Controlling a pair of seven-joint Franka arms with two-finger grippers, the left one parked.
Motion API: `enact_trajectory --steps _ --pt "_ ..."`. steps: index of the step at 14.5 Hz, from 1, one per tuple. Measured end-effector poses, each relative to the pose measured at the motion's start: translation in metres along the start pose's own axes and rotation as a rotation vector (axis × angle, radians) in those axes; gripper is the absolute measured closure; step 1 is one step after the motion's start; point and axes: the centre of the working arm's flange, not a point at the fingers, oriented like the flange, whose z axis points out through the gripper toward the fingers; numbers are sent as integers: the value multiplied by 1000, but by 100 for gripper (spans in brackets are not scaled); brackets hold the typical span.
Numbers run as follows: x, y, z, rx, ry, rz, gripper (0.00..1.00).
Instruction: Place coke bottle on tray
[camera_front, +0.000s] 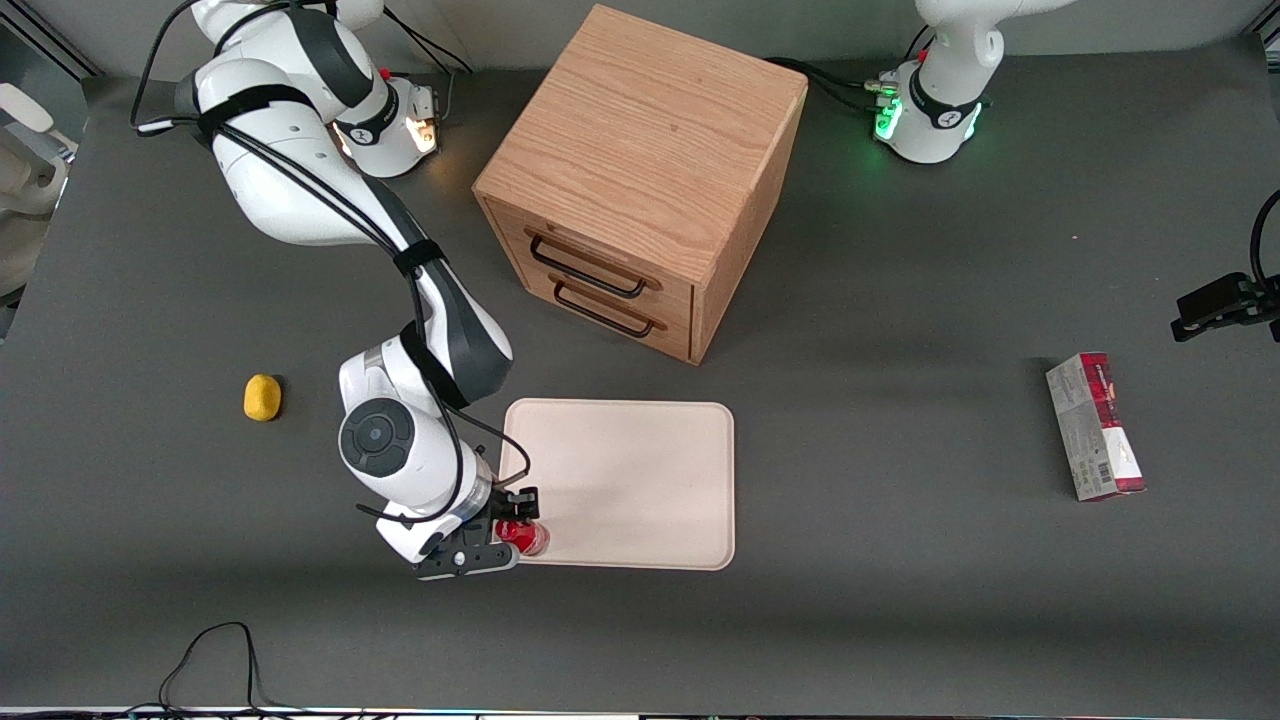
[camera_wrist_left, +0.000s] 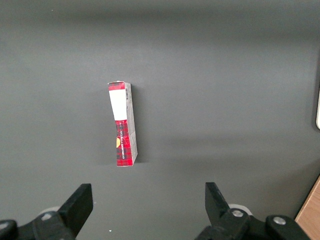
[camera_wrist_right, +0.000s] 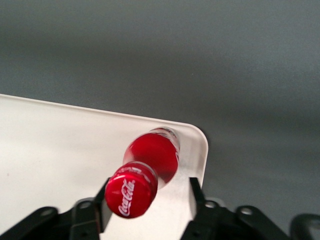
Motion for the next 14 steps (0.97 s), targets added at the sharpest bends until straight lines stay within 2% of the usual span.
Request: enact_trajectory --steps 3,5,6,9,11,12,14 --pt "2 2 -4 2 8 12 1" --pt "6 2 -22 6 29 24 0" --pt "6 3 -37 3 27 34 0" --pt "-1 19 -107 -12 -7 71 0" --pt "-13 49 -161 -27 -15 120 0" --pt "-35 86 -205 -51 -20 176 0" --pt "-61 120 -235 -74 -22 195 0"
